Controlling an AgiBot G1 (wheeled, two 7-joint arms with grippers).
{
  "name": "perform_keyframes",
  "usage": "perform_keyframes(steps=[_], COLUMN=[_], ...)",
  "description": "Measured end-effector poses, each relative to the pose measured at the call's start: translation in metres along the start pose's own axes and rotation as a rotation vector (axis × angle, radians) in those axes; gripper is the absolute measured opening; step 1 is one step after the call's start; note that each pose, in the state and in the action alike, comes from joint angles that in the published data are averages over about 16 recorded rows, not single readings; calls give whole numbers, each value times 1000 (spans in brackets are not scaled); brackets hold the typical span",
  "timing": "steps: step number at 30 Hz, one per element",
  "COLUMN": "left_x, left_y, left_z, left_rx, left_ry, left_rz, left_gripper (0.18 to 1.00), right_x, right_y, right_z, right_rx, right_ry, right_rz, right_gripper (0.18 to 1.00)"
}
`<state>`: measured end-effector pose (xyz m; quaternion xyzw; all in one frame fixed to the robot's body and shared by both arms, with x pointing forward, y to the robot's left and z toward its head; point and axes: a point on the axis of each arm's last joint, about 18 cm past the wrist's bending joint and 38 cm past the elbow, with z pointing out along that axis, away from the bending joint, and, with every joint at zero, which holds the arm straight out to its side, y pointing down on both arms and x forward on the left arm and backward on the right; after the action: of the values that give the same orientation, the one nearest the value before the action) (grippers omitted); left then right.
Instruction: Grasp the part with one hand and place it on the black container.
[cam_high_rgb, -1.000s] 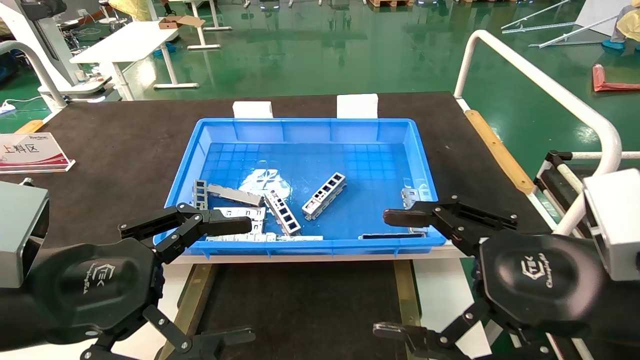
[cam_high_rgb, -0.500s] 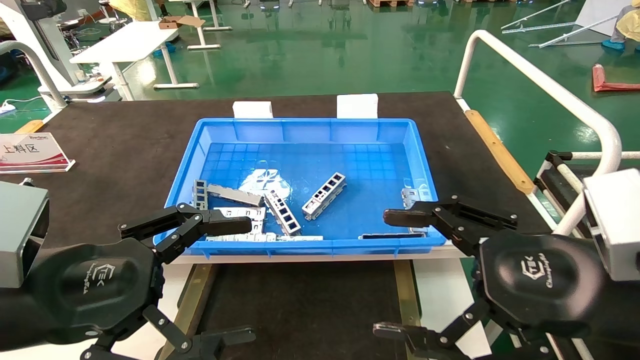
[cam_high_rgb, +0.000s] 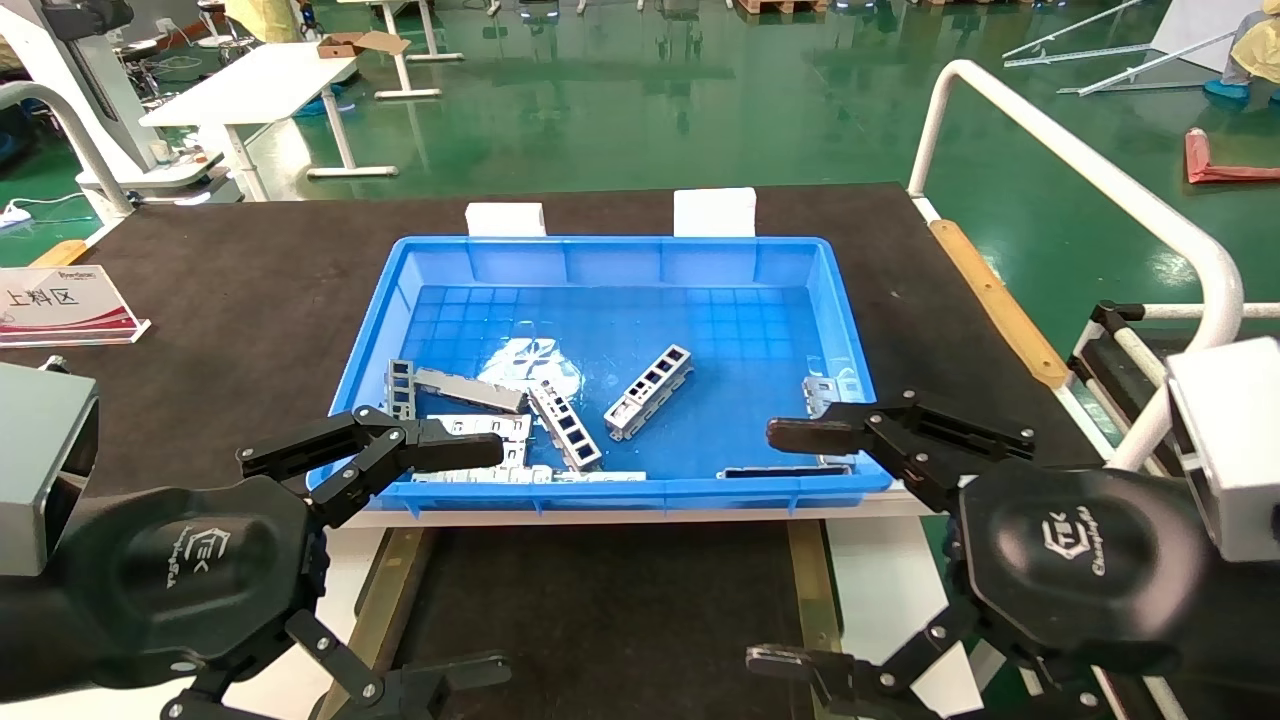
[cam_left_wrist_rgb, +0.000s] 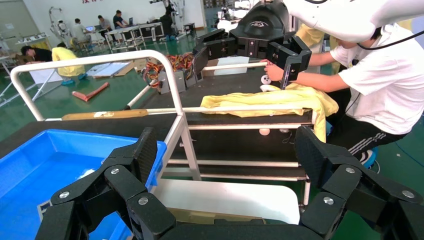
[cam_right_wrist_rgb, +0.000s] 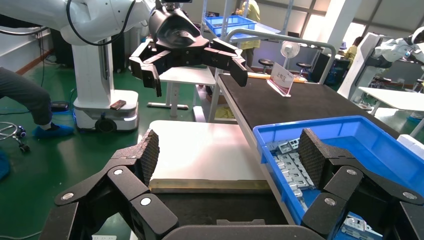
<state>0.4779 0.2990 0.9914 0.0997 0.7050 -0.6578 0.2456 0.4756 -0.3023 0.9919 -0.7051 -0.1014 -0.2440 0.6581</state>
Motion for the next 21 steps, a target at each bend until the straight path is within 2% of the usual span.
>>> perform_keyframes(steps=[11,21], left_x=[-12,-42], left_y=[12,33], left_z=[12,39], left_rx=[-27,-79], left_ry=[-34,-131], left_rz=[-3,0], left_gripper=[1001,1001], right_x=[0,0], right_y=[0,0], right_z=[0,0], right_rx=[0,0], right_ry=[0,0], right_rz=[0,0], right_gripper=[1001,1001])
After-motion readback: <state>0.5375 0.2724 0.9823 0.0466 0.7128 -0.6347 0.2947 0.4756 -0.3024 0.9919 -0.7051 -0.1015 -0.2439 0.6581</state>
